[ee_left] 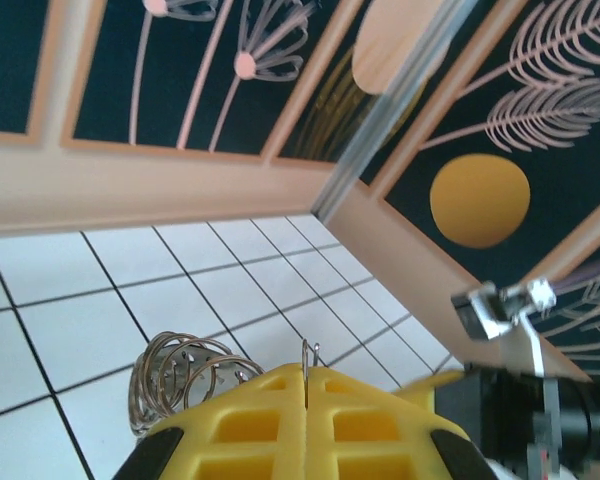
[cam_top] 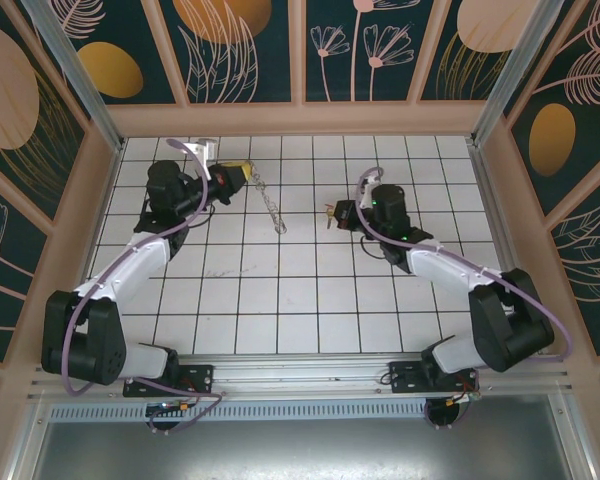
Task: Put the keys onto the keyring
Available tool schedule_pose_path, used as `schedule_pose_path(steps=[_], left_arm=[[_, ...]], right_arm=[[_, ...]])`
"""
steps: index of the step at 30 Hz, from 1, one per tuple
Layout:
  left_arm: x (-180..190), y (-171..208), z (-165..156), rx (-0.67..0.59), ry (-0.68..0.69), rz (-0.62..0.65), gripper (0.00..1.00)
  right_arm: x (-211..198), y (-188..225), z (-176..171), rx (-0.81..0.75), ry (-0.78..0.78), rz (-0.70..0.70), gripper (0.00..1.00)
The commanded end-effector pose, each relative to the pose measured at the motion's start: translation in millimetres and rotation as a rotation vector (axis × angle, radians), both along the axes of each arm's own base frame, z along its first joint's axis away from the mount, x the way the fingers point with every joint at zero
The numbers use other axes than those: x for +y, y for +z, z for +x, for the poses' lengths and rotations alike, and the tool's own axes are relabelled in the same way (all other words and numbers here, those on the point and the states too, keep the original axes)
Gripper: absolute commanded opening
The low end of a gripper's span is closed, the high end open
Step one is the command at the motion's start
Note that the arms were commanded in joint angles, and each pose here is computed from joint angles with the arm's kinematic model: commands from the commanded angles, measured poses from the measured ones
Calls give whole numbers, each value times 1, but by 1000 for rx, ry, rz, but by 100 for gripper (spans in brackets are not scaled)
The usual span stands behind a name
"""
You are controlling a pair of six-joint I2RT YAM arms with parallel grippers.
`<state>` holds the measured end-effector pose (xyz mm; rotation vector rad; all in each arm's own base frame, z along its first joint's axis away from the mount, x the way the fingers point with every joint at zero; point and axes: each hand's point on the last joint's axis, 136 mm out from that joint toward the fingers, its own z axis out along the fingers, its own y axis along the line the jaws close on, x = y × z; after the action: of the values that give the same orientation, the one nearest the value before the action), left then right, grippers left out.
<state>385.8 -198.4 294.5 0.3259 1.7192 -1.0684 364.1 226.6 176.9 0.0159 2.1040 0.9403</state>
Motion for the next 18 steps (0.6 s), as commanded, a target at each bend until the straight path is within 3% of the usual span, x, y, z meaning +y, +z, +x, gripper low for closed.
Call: schedule_pose_path(steps=[1,10,18], left_arm=[[-22,17,-19,-111,-103,13,0],[-76,0,-45,-123,-269,71,0],[-105,-5,-50,-134,-327,42,0]], right_arm=[[0,52,-6,-129,80,187,0],[-24,70,-17,-226,70,204,0],[-40,30,-38,-132,64,65,0]])
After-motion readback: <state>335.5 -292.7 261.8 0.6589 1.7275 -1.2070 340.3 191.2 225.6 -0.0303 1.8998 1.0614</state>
